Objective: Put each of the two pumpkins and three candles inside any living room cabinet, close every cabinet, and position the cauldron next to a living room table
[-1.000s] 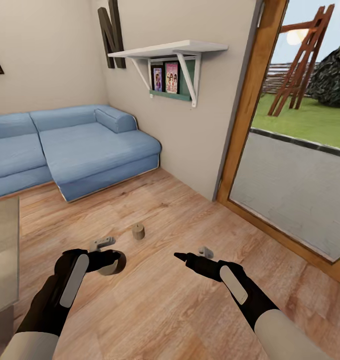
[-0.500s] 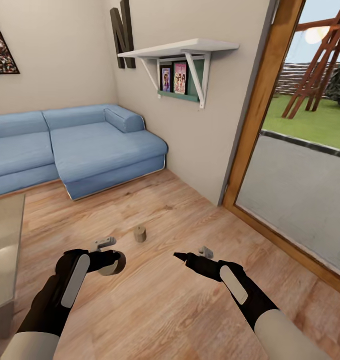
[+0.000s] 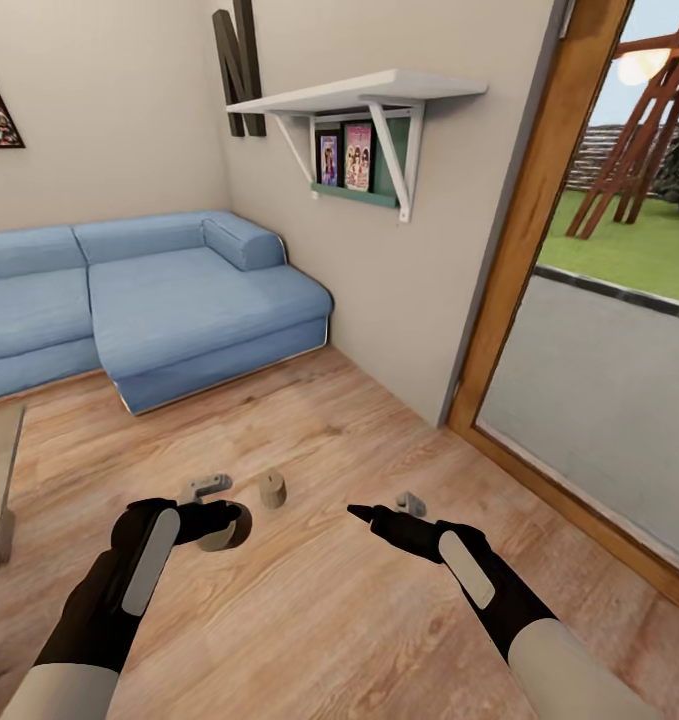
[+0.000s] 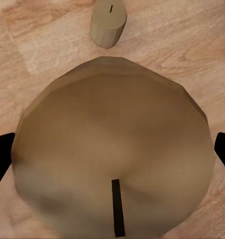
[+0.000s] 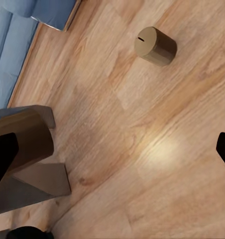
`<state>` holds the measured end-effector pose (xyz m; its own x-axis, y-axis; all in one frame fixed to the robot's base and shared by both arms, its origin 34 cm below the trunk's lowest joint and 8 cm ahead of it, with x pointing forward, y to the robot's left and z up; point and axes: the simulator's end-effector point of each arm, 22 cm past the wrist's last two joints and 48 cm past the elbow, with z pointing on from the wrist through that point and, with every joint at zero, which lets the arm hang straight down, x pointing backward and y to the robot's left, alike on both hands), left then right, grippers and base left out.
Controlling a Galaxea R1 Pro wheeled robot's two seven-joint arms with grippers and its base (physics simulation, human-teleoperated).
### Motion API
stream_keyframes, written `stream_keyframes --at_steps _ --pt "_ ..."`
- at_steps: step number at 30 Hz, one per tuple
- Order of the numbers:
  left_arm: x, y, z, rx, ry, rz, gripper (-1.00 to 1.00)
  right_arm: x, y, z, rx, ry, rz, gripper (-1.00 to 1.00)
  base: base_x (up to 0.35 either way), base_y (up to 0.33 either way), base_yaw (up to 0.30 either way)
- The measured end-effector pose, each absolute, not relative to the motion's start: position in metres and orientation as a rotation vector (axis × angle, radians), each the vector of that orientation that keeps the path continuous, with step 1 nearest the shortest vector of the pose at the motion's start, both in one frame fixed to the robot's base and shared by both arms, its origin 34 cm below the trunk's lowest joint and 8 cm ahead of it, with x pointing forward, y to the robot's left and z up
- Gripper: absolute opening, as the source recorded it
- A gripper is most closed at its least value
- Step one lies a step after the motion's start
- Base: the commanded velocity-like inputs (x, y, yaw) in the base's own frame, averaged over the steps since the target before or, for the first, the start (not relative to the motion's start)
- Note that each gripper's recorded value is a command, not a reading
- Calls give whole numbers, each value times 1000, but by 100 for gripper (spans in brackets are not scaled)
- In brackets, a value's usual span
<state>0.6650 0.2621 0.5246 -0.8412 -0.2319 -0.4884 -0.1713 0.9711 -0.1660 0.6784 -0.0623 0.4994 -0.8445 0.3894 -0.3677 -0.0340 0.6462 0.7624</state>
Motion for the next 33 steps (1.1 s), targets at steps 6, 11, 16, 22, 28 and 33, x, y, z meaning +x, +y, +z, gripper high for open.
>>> stream_keyframes --at_steps 6,11,16,22,28,33 --pt "665 261 525 -286 2592 -163 -100 678 -62 499 277 2356 1106 100 100 -48 0" --pt "665 261 525 -288 2592 -166 -100 678 -62 499 277 2358 1106 100 14 -8 97" --pt "665 262 525 -288 2592 -162 -100 678 -62 499 275 2358 1107 100 1 -1 267" --pt "665 261 525 -288 2592 -164 -100 678 -62 499 275 2359 1107 100 0 0 286" --pt "665 262 524 -287 2593 -160 -100 678 -61 499 274 2359 1107 100 6 -15 287" --pt "665 263 525 -286 2592 -155 -100 678 -61 499 274 2359 1107 100 114 -135 287"
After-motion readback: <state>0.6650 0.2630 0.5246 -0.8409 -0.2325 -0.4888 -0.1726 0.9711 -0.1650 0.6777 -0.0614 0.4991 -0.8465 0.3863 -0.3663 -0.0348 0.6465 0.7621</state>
